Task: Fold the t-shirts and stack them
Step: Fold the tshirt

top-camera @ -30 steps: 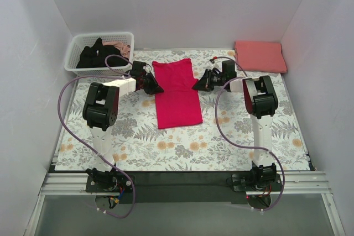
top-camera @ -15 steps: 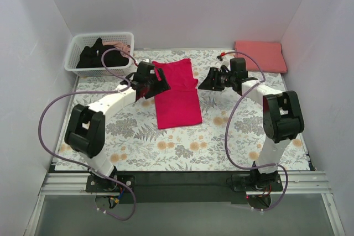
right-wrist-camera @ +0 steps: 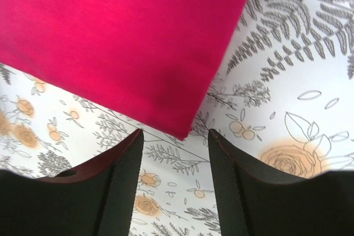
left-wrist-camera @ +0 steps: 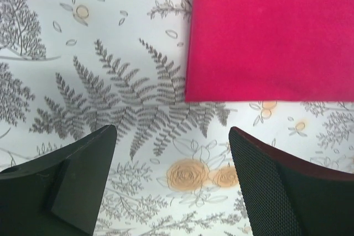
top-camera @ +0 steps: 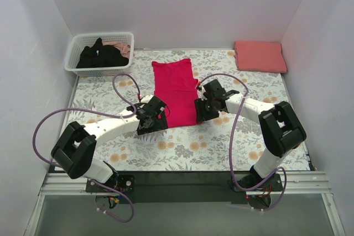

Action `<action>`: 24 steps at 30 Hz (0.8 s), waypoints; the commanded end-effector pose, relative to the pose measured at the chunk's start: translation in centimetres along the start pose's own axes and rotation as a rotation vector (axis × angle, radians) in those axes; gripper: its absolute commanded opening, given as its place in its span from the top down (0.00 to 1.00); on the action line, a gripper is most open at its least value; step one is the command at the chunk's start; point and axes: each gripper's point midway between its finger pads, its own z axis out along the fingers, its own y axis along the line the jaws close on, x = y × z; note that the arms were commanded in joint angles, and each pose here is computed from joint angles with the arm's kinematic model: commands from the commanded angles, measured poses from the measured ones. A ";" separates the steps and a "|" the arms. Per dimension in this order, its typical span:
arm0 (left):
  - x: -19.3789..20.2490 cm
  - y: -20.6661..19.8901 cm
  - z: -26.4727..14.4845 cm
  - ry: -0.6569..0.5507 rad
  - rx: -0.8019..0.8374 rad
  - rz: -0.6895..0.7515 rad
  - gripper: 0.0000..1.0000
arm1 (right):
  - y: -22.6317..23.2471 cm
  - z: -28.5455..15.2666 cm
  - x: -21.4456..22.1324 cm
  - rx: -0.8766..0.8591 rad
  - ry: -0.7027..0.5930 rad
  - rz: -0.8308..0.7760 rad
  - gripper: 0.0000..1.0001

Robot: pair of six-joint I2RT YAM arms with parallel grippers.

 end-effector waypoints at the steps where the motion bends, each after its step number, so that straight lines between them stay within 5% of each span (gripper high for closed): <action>1: -1.3 0.0 -1.9 -0.077 0.019 -0.063 0.19 | -0.8 -1.0 -0.2 0.075 -0.020 0.007 0.45; 24: -1.6 -0.8 -1.3 -0.087 0.032 -0.088 0.22 | -0.2 1.3 -0.4 0.169 -0.003 -0.011 0.53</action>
